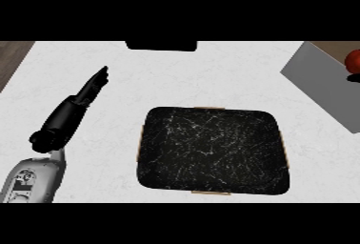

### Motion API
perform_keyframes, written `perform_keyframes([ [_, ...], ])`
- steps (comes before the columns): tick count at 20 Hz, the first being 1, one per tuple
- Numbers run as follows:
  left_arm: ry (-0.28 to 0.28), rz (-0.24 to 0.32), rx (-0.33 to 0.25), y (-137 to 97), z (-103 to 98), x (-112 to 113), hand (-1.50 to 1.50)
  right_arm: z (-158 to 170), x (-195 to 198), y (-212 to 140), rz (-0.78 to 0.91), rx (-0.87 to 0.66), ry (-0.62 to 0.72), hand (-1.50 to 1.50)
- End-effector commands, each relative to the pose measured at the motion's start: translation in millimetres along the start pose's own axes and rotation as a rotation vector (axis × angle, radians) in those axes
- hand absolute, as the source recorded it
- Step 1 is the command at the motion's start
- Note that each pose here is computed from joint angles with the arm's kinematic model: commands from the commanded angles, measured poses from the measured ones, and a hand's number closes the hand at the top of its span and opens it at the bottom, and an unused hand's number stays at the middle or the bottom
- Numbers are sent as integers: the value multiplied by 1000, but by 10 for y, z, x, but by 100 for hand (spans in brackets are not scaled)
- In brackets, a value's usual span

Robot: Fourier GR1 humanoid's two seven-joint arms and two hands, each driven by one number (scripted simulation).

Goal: Pick the bell pepper from the tray and place it in the cardboard box

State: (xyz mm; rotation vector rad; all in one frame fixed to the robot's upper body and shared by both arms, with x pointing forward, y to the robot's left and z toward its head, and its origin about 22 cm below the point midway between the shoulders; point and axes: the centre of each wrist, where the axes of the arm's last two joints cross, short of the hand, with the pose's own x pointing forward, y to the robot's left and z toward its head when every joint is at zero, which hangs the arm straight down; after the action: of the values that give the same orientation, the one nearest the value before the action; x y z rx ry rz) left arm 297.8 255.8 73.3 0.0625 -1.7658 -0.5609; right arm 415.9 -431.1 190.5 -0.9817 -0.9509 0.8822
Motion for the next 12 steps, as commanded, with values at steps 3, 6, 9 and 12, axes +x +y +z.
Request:
perform_keyframes([
  [3,9,-5,-3,-48,101,-36,0,55,-286,-54,-54,113,-135,-150],
  [6,11,6,14,25,43,-107,0,14,-242,96,-176,2,-255,-150],
  [9,6,3,17,-23,70,-55,0,39,-147,-158,-465,-170,-369,-150],
  [12,9,6,19,54,100,-51,0,46,-209,-196,-842,-235,-392,-150],
])
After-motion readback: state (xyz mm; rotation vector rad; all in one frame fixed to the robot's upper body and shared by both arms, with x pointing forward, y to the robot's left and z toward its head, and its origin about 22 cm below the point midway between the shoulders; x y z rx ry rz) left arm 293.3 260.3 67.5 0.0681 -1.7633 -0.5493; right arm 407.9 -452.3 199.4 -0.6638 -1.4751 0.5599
